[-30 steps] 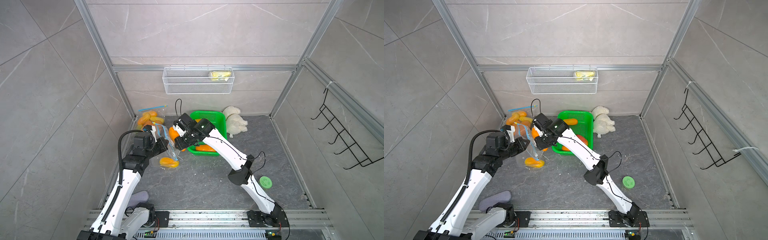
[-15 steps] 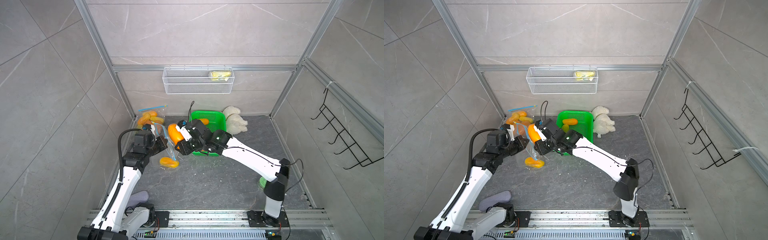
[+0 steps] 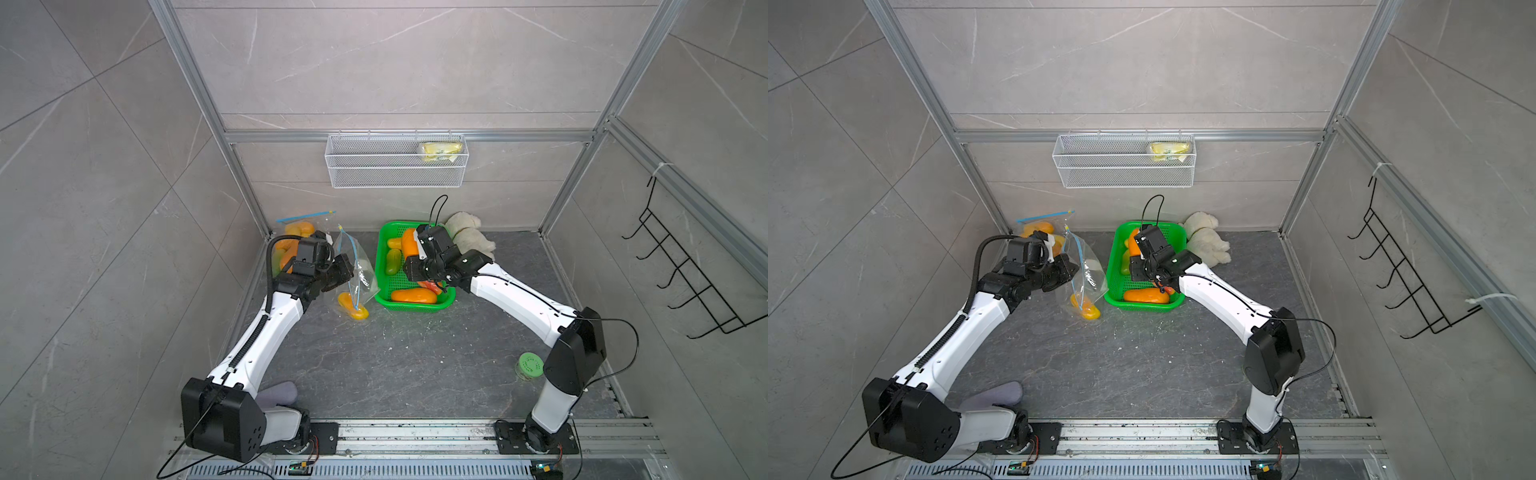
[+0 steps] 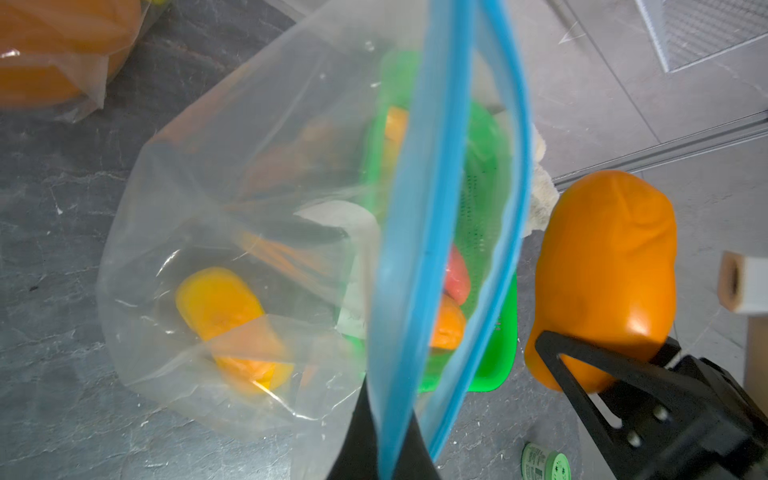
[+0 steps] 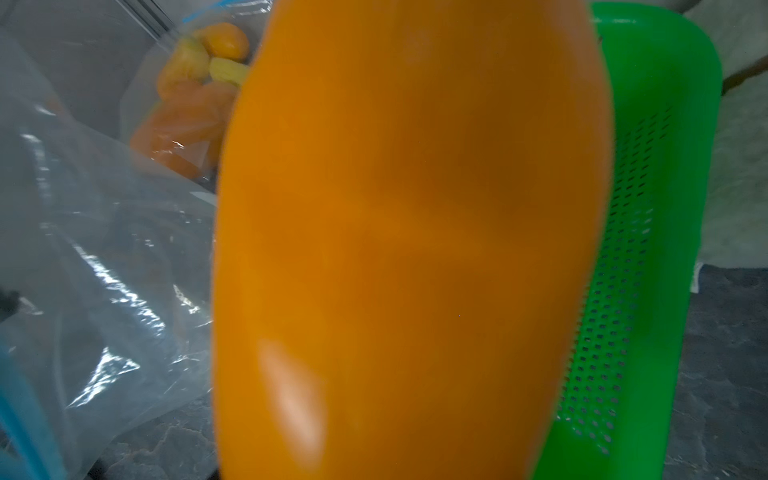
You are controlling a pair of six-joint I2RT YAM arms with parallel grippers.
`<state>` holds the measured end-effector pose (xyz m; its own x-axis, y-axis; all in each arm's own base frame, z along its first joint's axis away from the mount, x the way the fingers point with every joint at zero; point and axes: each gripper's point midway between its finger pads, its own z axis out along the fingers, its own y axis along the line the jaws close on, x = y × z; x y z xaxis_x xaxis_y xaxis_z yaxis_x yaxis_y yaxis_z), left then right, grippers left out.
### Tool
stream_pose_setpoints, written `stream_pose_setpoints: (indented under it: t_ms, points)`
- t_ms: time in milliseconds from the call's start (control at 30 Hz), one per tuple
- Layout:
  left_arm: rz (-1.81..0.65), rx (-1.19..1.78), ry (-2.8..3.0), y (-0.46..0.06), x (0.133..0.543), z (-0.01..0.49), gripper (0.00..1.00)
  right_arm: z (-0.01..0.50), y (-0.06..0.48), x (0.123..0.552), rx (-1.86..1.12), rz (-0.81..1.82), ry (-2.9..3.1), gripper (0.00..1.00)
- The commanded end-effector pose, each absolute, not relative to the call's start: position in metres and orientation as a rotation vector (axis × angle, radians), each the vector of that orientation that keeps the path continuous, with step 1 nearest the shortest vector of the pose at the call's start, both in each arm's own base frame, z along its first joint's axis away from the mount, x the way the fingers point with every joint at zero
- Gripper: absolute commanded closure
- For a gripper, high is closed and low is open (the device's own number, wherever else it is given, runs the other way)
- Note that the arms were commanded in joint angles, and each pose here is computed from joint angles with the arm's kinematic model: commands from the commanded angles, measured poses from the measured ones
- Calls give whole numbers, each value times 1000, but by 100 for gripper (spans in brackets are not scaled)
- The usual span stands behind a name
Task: Place the mango in a zip-top bag and seal the zipper
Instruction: Place the mango in the zipper food storage bag.
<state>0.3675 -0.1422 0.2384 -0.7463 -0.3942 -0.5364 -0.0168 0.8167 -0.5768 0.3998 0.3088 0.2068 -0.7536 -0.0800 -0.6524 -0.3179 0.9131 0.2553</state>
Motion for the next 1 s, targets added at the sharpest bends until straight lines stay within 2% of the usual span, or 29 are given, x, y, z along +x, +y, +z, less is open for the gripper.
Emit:
stream_pose_setpoints:
  t_ms: [0,133,233,433,767,967]
  points:
    - [-731,-317,2277,-139,370,247,100,224,342,382,-351,697,2294,76]
    - [-770,-324,2285,-146,377,244,100,275,369,357,-433,925,2064,78]
    - [-790,-348,2282,-147,378,241,100,285,387,347,-446,913,2021,76]
    - [-806,-425,2269,-139,378,232,100,311,438,319,-503,1131,1854,75]
    - [-928,-485,2168,-125,374,239,100,274,482,332,-543,1179,1948,68]
    - [-939,-485,2166,-122,374,240,100,246,481,346,-542,1037,2031,65]
